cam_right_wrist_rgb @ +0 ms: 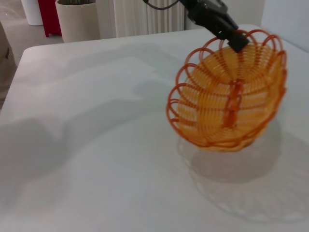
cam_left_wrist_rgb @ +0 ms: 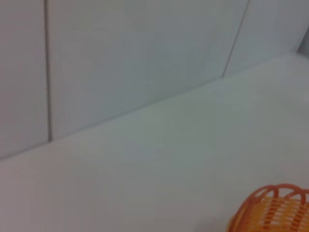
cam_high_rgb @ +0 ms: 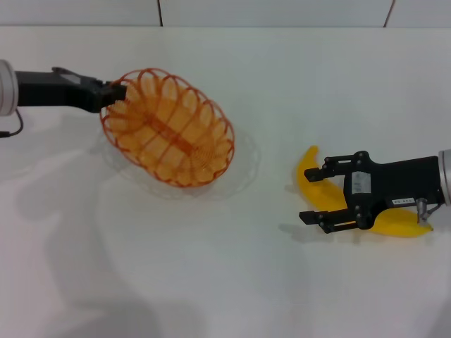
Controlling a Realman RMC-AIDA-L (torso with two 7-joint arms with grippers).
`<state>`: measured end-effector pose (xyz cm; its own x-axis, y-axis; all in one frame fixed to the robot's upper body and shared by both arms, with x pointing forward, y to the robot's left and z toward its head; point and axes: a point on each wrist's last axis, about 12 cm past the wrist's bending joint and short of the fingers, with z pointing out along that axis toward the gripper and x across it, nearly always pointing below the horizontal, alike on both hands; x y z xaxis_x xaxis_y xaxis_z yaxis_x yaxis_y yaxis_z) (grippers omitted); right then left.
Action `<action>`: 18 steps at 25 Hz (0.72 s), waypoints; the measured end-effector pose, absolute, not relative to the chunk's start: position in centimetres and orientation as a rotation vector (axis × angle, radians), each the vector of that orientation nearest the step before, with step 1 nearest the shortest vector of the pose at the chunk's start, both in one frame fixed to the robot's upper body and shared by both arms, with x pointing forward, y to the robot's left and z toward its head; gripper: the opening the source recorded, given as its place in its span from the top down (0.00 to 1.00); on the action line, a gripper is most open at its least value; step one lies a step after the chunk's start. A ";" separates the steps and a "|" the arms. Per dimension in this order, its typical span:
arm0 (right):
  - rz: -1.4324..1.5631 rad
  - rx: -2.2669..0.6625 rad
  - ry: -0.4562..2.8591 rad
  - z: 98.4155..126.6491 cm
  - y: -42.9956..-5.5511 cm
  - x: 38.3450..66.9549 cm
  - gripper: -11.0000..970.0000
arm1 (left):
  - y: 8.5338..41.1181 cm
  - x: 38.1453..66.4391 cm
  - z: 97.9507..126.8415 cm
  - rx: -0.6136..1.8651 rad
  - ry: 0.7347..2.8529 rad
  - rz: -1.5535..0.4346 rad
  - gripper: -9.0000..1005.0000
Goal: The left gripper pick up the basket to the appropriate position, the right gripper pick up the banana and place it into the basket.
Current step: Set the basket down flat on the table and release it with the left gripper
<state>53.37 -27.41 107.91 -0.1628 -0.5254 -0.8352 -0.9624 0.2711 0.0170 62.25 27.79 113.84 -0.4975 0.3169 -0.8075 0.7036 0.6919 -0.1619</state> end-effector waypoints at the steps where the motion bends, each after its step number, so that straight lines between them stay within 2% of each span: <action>1: 0.749 -1.353 1.804 107.9 -27.4 53.4 0.21 | 27.6 62.4 113.8 0.776 2.090 -0.624 0.91; 7: 0.749 -1.354 1.802 107.9 -27.4 53.4 0.21 | 27.1 62.5 113.1 0.750 2.058 -0.655 0.91; 18: 0.751 -1.357 1.804 107.9 -27.4 53.4 0.21 | 27.9 61.8 110.1 0.511 2.077 -0.716 0.90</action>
<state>53.38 -27.35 107.88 -0.1627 -0.5272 -0.8340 -0.9632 0.2681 0.0184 61.79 27.87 110.11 -0.5489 0.0948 -0.8305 0.5862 0.7519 -0.3016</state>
